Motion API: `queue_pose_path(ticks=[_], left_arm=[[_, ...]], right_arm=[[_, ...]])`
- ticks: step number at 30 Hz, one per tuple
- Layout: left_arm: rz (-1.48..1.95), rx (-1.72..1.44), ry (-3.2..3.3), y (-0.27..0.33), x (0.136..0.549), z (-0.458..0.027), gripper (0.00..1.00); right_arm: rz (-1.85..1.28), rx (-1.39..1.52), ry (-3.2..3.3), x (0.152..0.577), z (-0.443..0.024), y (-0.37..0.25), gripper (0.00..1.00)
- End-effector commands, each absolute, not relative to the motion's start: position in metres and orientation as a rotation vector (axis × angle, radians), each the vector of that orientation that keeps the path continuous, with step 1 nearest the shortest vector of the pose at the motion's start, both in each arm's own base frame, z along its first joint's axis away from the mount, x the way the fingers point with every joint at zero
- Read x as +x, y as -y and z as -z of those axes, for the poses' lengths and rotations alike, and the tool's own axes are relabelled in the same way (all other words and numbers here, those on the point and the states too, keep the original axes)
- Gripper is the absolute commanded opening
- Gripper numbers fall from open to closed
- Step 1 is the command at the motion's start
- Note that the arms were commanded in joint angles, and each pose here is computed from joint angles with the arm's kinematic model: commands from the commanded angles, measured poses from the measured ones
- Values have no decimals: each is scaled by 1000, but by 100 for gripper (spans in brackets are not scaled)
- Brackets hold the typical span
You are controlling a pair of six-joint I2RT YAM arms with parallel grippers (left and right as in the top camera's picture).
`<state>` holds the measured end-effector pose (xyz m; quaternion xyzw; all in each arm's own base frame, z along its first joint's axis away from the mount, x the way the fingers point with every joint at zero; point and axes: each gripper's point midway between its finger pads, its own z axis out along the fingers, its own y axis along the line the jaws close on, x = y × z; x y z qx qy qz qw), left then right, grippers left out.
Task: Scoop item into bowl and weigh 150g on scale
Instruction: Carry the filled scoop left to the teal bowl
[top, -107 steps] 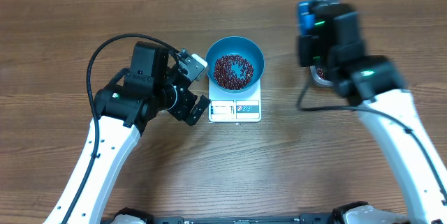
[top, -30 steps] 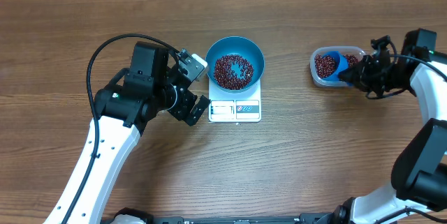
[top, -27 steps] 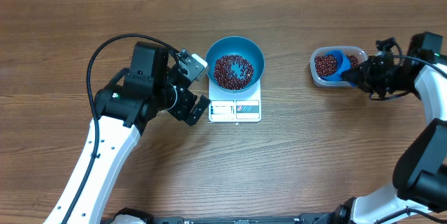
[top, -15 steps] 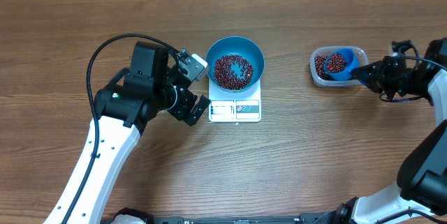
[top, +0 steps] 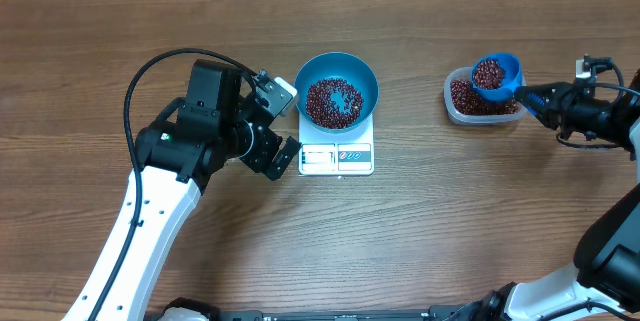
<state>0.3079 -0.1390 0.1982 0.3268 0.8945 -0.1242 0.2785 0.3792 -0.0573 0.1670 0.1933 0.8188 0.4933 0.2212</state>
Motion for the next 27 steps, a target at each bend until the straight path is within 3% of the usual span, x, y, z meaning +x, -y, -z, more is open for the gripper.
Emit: queue_pose_path(ticks=[1,27], left_arm=[[361,865,-2414,142,307,-195,100],[361,865,-2414,142,307,-195,100]], right_arm=[[-1488,447,-2167,380,-184,44,4],[-1642,-69,-2317,370,-221,-125,4]])
